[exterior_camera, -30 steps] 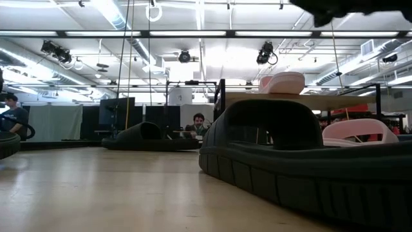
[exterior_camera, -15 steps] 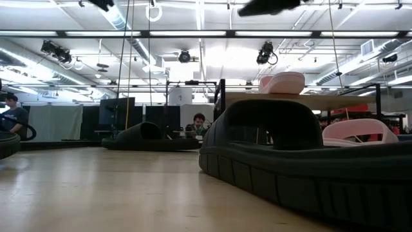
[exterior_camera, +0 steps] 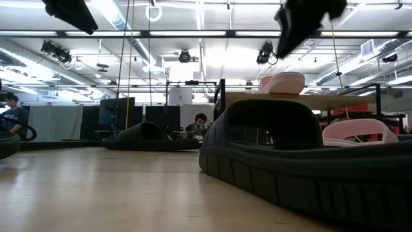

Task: Pick and place slides into the shelf
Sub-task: Put the left pink slide on the shelf

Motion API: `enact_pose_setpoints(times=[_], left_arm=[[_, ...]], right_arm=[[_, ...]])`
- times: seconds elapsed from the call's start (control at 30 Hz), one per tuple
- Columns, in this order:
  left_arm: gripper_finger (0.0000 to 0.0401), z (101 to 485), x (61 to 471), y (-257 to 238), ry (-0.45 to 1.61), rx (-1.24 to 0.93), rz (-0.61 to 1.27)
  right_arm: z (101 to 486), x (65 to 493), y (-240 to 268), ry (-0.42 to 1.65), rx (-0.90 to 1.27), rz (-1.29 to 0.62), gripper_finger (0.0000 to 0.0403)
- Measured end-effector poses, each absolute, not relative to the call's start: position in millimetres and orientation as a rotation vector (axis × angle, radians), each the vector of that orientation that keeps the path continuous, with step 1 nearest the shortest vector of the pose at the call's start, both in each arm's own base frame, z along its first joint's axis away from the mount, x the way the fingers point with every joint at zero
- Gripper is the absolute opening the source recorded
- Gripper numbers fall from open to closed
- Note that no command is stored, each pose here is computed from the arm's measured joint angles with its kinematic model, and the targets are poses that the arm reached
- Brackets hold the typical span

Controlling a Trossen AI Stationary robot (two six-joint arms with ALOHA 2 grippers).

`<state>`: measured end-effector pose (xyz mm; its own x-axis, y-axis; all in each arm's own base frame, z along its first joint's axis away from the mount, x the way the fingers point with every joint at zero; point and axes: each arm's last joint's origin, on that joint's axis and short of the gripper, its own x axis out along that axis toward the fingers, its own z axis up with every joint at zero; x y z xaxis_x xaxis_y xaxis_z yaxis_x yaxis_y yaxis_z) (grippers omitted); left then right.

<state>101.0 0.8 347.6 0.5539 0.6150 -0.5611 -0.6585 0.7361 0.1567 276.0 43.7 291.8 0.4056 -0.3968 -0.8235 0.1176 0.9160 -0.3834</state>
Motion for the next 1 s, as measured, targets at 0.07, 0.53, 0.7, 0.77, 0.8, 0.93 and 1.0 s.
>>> enact_pose_setpoints(times=[0.07, 0.53, 0.7, 0.77, 0.8, 0.93, 1.0], left_arm=[[0.0248, 345.0, 101.4, 0.8, 0.643, -0.068, 0.754], [0.0241, 342.7, 102.5, 0.4, 0.654, -0.065, 0.75], [0.024, 342.7, 102.6, 0.4, 0.654, -0.066, 0.75], [0.0238, 342.7, 102.6, 0.4, 0.654, -0.066, 0.75], [0.0237, 342.7, 102.6, 0.4, 0.654, -0.066, 0.75], [0.0236, 342.7, 102.7, 0.4, 0.654, -0.065, 0.75], [0.0238, 342.7, 102.7, 0.4, 0.654, -0.066, 0.75]], right_arm=[[279.1, 274.7, 41.4, 1.166, -0.344, -0.411, 0.0174], [266.6, 273.7, 35.6, 1.193, -0.518, -0.622, 0.0183], [266.2, 270.7, 34.7, 1.207, -0.498, -0.648, 0.0181], [266.4, 270.8, 34.0, 1.207, -0.505, -0.653, 0.0181], [266.3, 270.8, 32.8, 1.209, -0.502, -0.656, 0.0181], [266.4, 271.5, 26.9, 1.216, -0.489, -0.674, 0.0181], [265.7, 272.1, 23.3, 1.227, -0.474, -0.677, 0.0181]])
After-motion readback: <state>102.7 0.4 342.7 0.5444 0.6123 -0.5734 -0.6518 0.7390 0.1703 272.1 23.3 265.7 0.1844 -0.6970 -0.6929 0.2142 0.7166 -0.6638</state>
